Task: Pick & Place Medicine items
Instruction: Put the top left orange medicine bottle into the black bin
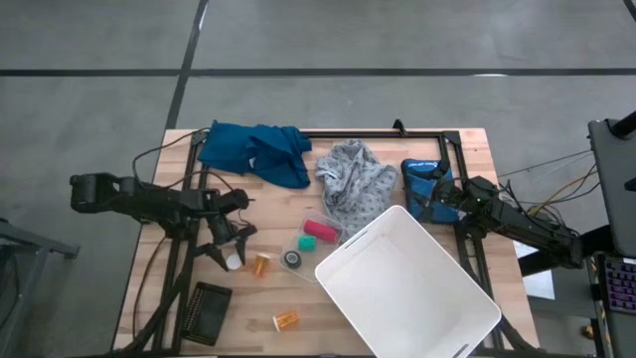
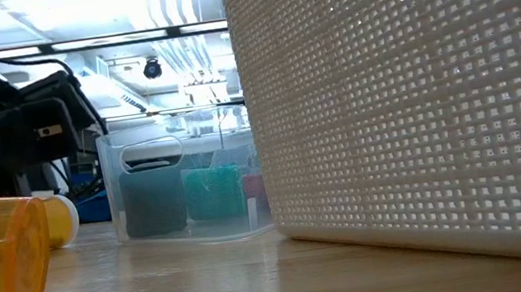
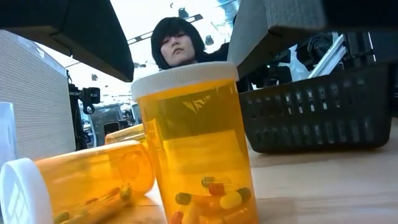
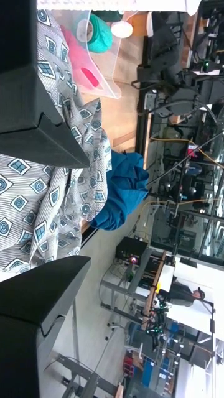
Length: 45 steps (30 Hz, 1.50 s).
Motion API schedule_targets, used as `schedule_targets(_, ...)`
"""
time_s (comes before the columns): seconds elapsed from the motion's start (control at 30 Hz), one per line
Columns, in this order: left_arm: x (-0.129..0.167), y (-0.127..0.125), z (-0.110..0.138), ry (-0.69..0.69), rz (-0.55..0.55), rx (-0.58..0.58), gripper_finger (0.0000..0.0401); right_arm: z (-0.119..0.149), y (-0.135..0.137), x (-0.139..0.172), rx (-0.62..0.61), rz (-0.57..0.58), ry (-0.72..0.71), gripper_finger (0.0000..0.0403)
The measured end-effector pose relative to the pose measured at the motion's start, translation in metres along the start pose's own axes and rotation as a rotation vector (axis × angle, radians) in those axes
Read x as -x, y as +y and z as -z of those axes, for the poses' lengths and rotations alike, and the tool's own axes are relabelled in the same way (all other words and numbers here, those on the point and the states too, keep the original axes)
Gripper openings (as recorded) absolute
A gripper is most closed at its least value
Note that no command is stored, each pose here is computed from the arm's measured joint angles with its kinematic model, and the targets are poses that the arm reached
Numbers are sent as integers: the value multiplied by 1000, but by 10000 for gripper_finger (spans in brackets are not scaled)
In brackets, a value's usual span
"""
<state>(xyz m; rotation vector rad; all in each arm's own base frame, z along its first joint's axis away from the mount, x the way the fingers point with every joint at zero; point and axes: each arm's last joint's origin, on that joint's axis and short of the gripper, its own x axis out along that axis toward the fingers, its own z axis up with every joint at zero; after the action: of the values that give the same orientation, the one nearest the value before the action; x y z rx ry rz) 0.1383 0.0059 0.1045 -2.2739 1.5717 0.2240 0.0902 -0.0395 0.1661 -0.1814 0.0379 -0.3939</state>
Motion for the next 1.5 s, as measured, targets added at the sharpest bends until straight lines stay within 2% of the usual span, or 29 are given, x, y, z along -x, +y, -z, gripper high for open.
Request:
schedule_targets(0.37, 2, -8, 7, 0, 3, -5, 265, 0, 0, 0, 2, 0, 0, 240)
schedule_targets(0.5, 6, -16, 19, -32, 1, 13, 265, 0, 0, 0, 2, -1, 0, 240)
schedule_targets(0.7, 17, -27, 45, -156, -22, 54, 264, 0, 0, 0, 0, 0, 0, 240)
schedule_targets(0.83, 27, -34, 69, -280, -64, 42, 264, 0, 0, 0, 1, 0, 0, 240)
schedule_targets(1.03, 44, -39, 104, -667, -176, 68, 256, 0, 0, 0, 0, 0, 0, 240)
schedule_targets(1.27, 33, -47, 128, -996, -235, -141, 261, 0, 0, 0, 1, 0, 0, 240)
schedule_targets(1.5, -8, -38, 138, -1042, -289, -87, 293, 0, 0, 0, 0, 0, 0, 240)
